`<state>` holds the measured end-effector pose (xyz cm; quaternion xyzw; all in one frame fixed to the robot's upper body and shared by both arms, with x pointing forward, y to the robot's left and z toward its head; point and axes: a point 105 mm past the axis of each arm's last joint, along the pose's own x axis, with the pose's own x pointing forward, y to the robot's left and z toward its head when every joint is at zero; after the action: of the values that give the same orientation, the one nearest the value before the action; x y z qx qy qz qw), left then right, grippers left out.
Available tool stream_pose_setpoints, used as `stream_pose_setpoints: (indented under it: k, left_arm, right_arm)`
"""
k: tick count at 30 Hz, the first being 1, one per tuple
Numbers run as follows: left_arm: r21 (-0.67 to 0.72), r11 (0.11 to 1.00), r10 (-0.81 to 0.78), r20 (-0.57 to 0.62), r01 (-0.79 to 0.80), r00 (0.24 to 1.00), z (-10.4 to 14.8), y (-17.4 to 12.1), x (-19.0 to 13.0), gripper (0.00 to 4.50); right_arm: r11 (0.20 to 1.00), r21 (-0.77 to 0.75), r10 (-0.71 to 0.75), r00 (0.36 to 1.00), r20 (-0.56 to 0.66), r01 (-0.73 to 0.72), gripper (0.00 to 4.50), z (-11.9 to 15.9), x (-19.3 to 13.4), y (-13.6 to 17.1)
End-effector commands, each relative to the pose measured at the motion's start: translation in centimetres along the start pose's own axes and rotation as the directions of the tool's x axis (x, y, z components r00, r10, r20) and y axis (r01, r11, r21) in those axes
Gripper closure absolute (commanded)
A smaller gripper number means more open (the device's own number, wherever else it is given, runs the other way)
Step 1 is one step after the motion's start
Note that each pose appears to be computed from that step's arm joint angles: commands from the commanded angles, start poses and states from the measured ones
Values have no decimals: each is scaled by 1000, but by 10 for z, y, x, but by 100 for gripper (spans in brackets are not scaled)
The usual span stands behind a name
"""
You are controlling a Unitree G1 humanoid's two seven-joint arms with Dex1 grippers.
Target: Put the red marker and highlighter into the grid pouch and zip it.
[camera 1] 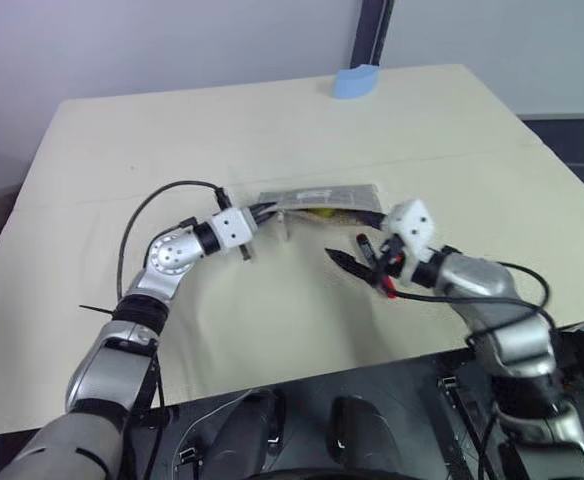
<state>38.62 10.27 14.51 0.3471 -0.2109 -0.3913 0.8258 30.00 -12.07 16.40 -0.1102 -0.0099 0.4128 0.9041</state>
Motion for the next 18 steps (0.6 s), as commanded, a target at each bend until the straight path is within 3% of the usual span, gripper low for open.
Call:
stream_pose_setpoints:
  k: [1, 4, 9, 18]
  left_arm:
    - [34, 997, 70, -2, -70, 998, 2, 17, -1, 450]
    - [49, 996, 74, -13, -74, 997, -1, 18, -3, 450]
    - [99, 993, 62, -48, -57, 997, -7, 15, -4, 450]
    - [108, 993, 44, -42, -39, 998, -5, 11, 3, 450]
  right_arm:
    - [998, 38, 53, 996, 66, -56, 5, 18, -26, 21]
    - [997, 75, 8, 1000, -8, -7, 5, 1, -41, 22]
    - [951, 11, -300, 930, -211, 310, 5, -55, -58, 8]
    - [858, 37, -482, 829, -284, 512, 5, -80, -45, 11]
